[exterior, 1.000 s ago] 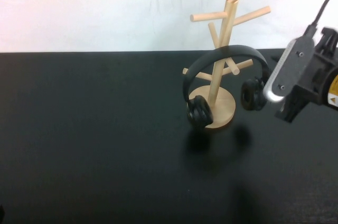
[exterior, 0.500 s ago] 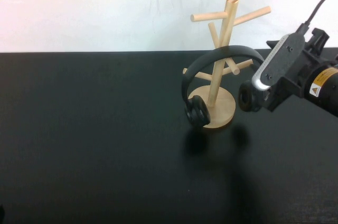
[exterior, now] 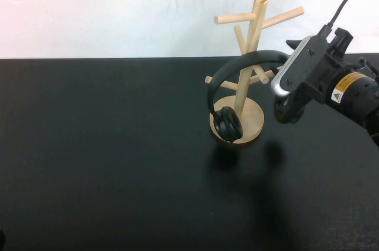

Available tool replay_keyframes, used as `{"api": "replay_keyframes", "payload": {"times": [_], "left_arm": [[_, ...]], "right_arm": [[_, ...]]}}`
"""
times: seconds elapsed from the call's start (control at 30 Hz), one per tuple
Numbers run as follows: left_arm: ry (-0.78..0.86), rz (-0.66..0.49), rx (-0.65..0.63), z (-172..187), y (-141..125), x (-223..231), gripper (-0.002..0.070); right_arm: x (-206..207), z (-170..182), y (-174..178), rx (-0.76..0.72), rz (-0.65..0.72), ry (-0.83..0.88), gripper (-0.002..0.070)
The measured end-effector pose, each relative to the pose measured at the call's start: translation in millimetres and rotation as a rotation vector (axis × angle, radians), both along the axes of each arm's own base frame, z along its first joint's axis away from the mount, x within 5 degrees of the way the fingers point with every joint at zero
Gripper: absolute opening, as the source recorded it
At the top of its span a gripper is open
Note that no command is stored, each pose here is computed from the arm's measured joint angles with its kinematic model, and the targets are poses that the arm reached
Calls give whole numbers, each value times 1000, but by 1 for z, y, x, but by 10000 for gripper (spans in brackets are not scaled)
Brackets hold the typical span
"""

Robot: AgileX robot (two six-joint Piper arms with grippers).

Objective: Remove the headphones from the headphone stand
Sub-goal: Pick up the headphones from the headphone stand

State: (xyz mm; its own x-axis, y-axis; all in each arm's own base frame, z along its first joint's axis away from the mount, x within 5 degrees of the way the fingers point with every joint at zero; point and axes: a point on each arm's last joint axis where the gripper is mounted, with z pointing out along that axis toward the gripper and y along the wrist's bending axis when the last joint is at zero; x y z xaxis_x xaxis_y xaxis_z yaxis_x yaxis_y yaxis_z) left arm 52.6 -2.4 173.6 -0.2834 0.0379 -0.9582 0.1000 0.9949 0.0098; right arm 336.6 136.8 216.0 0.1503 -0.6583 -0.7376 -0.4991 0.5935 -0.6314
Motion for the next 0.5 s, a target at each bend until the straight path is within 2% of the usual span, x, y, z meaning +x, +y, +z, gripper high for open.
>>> {"api": "replay_keyframes", "payload": {"times": [0.07,0.23,0.3,0.5], "left_arm": [[0,0,0,0,0,0,2],[0,0,0,0,0,0,2],[0,0,0,0,0,0,2],[0,0,0,0,0,0,2]], "right_arm": [[0,1,0,5,2,-8,349],[0,4,2,16,14,-44,131],[0,4,2,21,14,-44,72],[-1,7,3,25,26,-65,60]]}}
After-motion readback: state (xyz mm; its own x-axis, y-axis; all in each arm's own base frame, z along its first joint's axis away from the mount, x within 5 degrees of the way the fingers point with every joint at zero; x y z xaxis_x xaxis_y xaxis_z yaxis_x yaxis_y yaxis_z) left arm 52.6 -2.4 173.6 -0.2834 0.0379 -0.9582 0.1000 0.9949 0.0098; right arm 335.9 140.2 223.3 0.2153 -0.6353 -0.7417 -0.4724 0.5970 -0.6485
